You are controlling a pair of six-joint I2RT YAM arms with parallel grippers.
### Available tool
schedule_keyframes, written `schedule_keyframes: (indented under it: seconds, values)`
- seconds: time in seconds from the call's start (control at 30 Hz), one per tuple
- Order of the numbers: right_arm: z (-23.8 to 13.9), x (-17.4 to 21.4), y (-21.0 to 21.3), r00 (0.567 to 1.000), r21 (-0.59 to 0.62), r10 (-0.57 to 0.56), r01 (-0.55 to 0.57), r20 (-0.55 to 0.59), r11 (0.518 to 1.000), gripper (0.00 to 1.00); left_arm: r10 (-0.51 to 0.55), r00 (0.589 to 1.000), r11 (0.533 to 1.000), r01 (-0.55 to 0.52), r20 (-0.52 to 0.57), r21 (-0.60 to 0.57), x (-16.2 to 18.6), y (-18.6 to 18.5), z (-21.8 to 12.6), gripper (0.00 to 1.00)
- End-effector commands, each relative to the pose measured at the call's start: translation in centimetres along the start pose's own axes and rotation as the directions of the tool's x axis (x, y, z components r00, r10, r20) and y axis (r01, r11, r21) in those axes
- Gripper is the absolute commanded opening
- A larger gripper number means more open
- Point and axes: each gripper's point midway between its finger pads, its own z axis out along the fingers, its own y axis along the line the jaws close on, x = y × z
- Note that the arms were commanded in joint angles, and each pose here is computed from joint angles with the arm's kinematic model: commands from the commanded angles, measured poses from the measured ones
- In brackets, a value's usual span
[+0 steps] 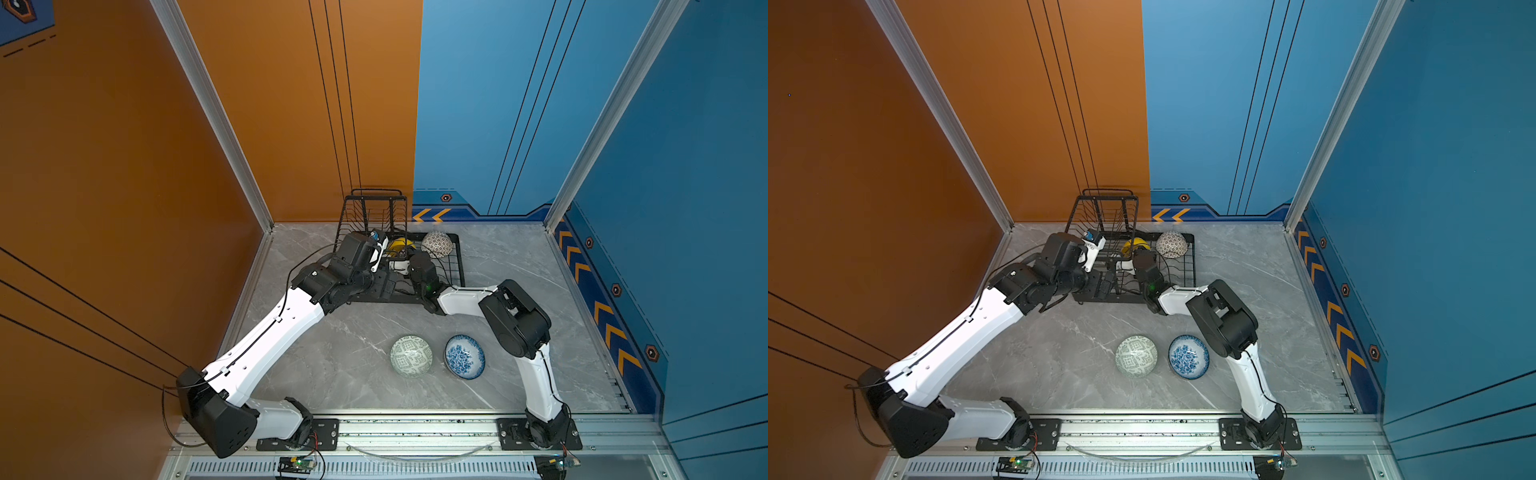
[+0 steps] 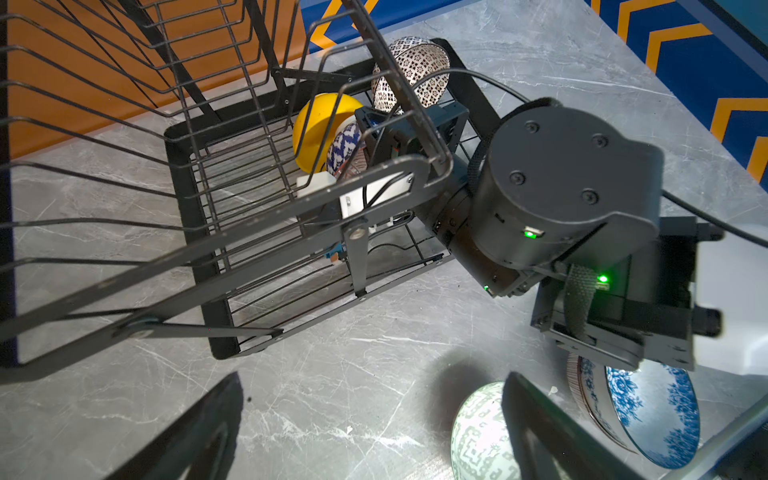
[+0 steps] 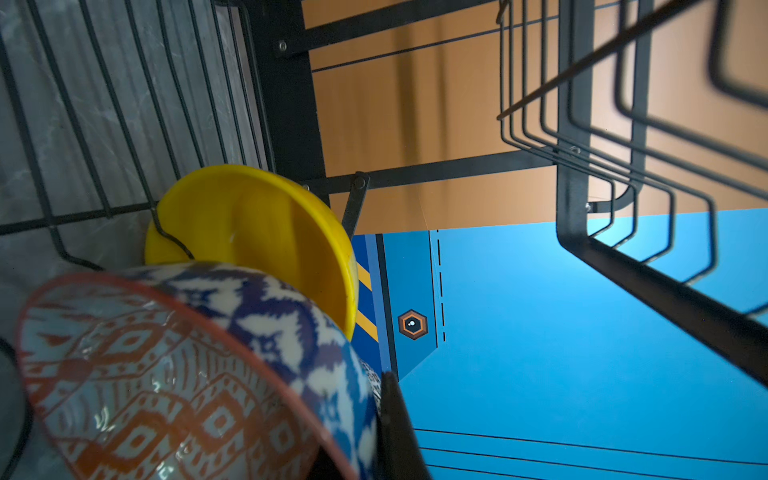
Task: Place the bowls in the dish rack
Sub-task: 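Lower the orange-red bowl upright beside the yellow bowl with the right gripper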
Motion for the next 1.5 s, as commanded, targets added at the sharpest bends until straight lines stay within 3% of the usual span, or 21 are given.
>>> schedule_keyframes:
  seconds: [0.0, 0.23, 0.9, 1.0, 1.47]
  values:
    - [0.6, -0.3, -1.3, 0.998, 0.060, 0.054, -0.053, -0.021, 0.997, 0.00, -0.003, 1.000, 1.000, 0.003, -0.006, -0.010, 0.6, 0.7, -0.5, 0.98]
    - [1.1, -0.4, -0.7, 0.999, 0.076, 0.042, -0.040, -0.030, 0.996, 0.00, -0.012, 1.000, 1.000, 0.012, -0.011, -0.013, 0.9, 0.9, -0.5, 0.98]
    - [0.1, 0.4, 1.0, 0.997, -0.025, 0.058, -0.059, -0.044, 0.998, 0.00, -0.035, 0.999, 0.999, 0.035, 0.002, -0.013, 0.9, 0.9, -0.2, 0.98]
    - [-0.6, -1.1, 1.6, 0.998, -0.037, 0.044, -0.045, -0.036, 0.998, 0.00, -0.037, 0.999, 0.999, 0.037, 0.001, -0.010, 1.0, 0.8, 0.0, 0.98]
    - [-0.4, -0.8, 0.5, 0.997, -0.018, 0.043, -0.045, -0.065, 0.999, 0.00, -0.037, 0.999, 0.999, 0.037, 0.009, -0.007, 1.1, 0.8, -0.1, 0.98]
